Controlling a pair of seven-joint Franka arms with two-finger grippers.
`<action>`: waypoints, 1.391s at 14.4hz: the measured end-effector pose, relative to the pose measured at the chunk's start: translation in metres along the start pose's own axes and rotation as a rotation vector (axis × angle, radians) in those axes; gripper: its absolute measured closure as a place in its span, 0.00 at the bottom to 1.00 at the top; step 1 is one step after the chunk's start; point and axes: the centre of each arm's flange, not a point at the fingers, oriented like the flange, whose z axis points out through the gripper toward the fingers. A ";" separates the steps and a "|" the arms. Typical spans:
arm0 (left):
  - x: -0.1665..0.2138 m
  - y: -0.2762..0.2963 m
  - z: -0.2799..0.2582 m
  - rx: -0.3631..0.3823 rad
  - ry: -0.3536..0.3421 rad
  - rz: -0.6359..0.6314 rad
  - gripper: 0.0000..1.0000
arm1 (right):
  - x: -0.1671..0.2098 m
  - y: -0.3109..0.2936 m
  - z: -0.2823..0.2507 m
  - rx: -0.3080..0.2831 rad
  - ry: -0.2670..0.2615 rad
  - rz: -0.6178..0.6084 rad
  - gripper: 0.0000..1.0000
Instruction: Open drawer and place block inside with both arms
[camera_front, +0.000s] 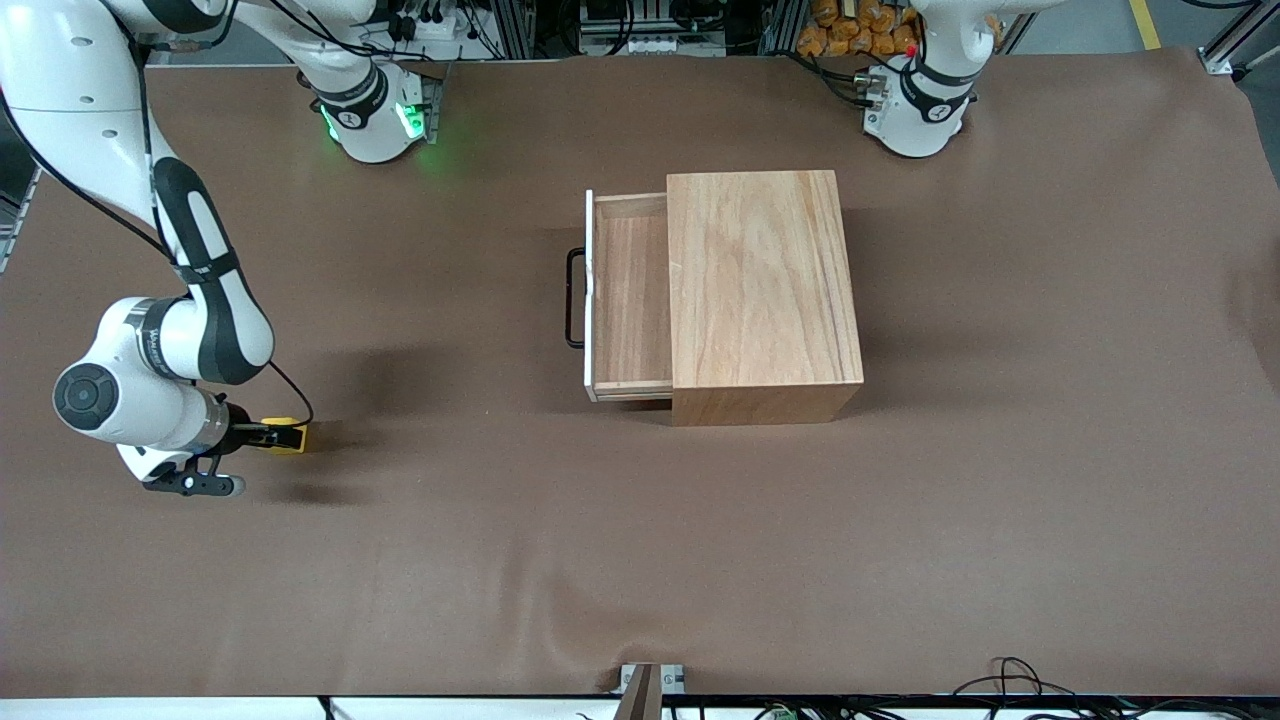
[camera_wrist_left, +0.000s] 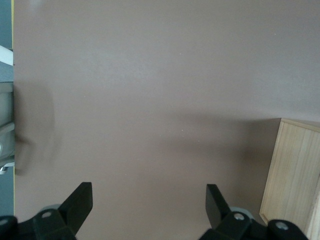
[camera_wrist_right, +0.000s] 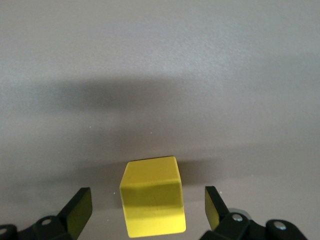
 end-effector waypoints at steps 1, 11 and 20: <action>-0.001 -0.004 -0.002 0.000 0.003 -0.004 0.00 | -0.001 0.000 0.002 0.000 -0.001 -0.027 0.00; -0.003 -0.002 -0.002 -0.020 0.005 0.058 0.00 | -0.010 -0.003 0.024 0.023 -0.037 -0.120 0.00; -0.001 0.029 -0.001 -0.039 -0.004 -0.007 0.00 | -0.010 -0.012 0.030 0.051 -0.027 -0.041 0.44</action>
